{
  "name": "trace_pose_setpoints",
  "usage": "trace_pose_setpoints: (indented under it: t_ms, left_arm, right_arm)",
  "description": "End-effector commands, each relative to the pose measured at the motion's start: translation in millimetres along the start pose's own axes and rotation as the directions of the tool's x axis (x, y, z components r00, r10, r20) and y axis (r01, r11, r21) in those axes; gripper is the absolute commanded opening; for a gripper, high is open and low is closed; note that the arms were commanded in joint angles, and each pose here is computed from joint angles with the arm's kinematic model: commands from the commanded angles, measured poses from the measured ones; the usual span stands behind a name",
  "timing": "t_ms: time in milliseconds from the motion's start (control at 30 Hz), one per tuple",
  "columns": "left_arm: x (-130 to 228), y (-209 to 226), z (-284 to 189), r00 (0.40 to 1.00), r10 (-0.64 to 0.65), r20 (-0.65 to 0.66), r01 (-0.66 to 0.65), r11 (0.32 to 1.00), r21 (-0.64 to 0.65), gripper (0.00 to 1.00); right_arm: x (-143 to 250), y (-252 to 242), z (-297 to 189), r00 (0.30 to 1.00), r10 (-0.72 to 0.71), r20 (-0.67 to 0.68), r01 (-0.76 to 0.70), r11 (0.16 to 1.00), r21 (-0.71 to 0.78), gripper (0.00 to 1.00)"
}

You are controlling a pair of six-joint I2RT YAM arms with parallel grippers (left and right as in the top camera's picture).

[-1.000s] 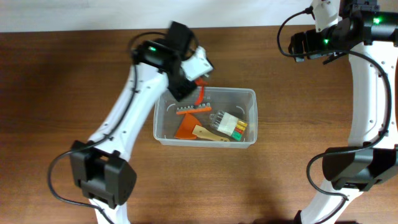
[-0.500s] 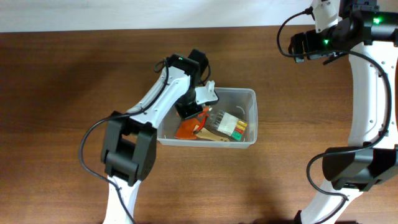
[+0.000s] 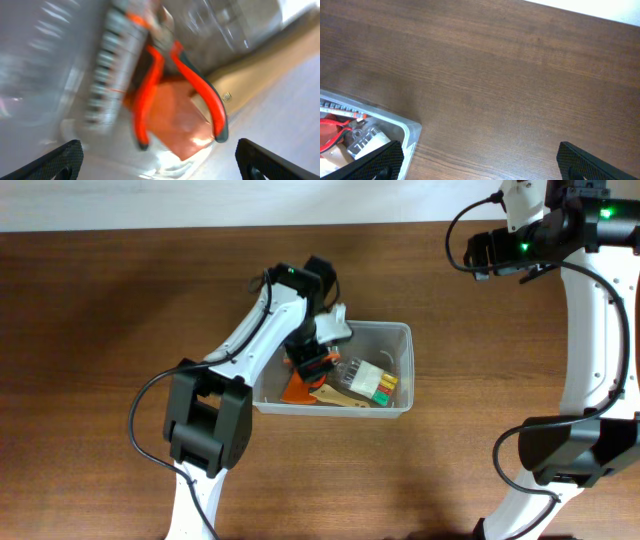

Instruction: Pack container

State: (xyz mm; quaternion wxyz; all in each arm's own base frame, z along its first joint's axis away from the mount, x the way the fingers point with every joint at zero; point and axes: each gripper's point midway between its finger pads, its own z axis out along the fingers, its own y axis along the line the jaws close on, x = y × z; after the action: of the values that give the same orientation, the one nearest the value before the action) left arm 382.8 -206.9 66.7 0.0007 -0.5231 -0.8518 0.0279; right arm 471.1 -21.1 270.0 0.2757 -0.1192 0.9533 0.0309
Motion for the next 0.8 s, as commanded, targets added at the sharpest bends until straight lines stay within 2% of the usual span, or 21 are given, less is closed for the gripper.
trace_pose_setpoints:
  t_ms: [0, 100, 167, 300, 367, 500, 600, 633, 767]
  left_arm:
    - [-21, 31, -57, 0.987, -0.088, 0.137, 0.108, 0.983, -0.145, 0.99]
    - [-26, 65, -104, 0.958, -0.158, 0.238, 0.224, 0.934, -0.28, 0.99]
    - [-24, 92, -133, 0.915, -0.231, 0.332, 0.341, 0.88, -0.329, 0.99]
    - [-15, 140, -168, 0.806, -0.324, 0.495, 0.519, 0.789, -0.33, 0.99]
    - [-5, 162, -178, 0.766, -0.343, 0.543, 0.572, 0.75, -0.333, 0.99]
    - [20, 191, -186, 0.726, -0.376, 0.575, 0.63, 0.699, -0.339, 0.99]
    - [49, 192, -184, 0.691, -0.474, 0.546, 0.695, 0.643, -0.322, 0.99]
    - [60, 192, -187, 0.671, -0.508, 0.54, 0.722, 0.613, -0.32, 0.99]
    - [83, 184, -207, 0.631, -0.545, 0.552, 0.762, 0.571, -0.306, 0.99]
  right_arm:
    - [-11, -6, -3, 0.999, 0.006, 0.046, -0.008, 1.0, 0.026, 0.99]
    - [-37, -14, -6, 0.988, -0.018, 0.151, 0.009, 0.998, 0.06, 0.99]
    - [-60, -19, -11, 0.97, -0.043, 0.241, 0.022, 0.996, 0.09, 0.99]
    - [-101, -23, -26, 0.911, -0.093, 0.403, 0.048, 0.991, 0.121, 0.99]
    - [-111, -25, -30, 0.891, -0.107, 0.441, 0.052, 0.99, 0.135, 0.99]
    - [-98, -30, -27, 0.913, -0.084, 0.399, 0.036, 0.991, 0.125, 0.99]
    - [-73, -44, -22, 0.949, -0.044, 0.312, -0.004, 0.988, 0.151, 0.99]
    - [-68, -50, -25, 0.953, -0.032, 0.302, -0.017, 0.987, 0.158, 0.99]
    - [-58, -72, -64, 0.941, 0.009, 0.339, -0.08, 0.977, 0.197, 0.99]
